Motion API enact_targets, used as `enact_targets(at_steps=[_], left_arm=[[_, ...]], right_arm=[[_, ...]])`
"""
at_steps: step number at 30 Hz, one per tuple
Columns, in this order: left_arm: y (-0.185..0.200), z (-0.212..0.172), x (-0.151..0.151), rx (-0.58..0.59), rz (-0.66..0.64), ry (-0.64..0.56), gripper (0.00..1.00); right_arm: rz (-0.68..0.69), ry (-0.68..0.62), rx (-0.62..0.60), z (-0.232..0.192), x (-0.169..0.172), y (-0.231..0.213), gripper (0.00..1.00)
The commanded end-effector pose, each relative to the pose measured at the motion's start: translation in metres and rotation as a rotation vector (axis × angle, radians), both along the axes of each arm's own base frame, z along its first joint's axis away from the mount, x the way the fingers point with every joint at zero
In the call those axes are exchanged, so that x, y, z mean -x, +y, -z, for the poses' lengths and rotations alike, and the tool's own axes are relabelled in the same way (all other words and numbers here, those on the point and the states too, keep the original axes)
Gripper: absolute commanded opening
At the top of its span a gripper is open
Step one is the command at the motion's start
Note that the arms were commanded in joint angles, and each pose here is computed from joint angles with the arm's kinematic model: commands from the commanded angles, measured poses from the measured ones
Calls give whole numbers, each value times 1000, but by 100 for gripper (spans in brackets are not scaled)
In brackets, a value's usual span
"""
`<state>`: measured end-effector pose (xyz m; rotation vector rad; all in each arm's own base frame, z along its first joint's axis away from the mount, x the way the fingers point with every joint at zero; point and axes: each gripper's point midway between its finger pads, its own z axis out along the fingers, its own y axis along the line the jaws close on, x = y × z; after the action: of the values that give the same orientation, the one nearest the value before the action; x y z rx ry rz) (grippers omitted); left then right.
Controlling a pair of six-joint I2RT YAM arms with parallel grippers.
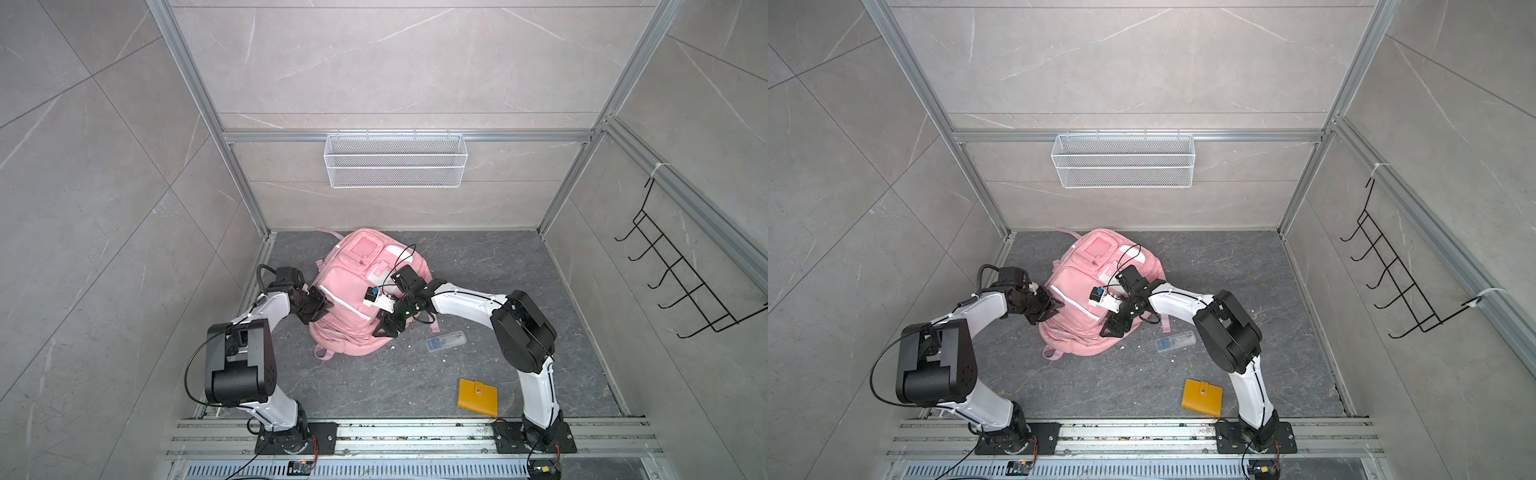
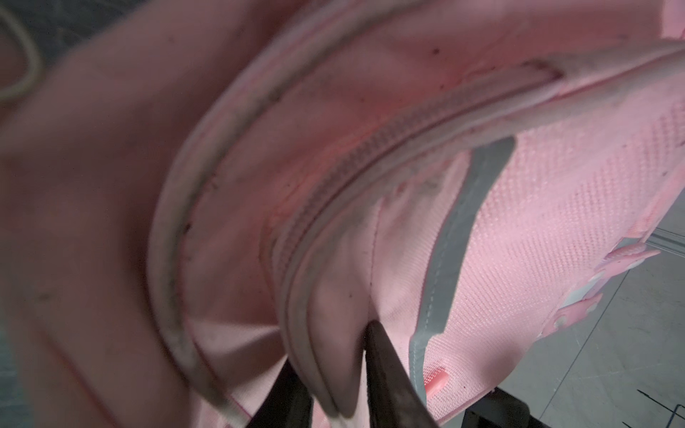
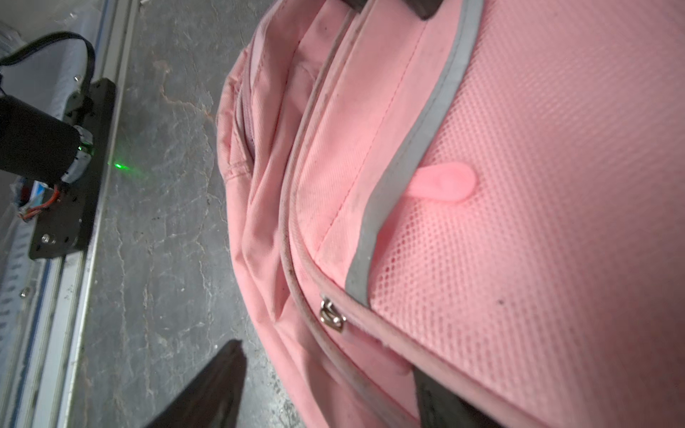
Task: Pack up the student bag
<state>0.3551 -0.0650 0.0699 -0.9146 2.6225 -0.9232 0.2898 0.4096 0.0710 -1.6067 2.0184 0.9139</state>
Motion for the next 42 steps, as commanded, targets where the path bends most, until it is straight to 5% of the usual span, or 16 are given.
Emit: enact_targets(at_steps=[1, 15, 21, 25, 30, 42], left_arm=[[-15, -20, -3, 75, 26, -61, 25], [-15, -17, 11, 74, 10, -55, 23], [-10, -24, 33, 14, 20, -52, 24], [2, -49, 41, -140, 79, -94, 48], [7, -84, 13, -237, 161, -187, 70], [-46, -58, -78, -352, 477, -205, 66]], right_arm=[[-6, 26, 96, 20, 18, -13, 57], [131, -80, 118, 16, -15, -9, 0], [271, -86, 93, 0, -24, -33, 0], [413, -47, 92, -6, -30, -66, 0], [511, -8, 171, -2, -28, -93, 0], [766, 23, 265, -22, -54, -130, 0]])
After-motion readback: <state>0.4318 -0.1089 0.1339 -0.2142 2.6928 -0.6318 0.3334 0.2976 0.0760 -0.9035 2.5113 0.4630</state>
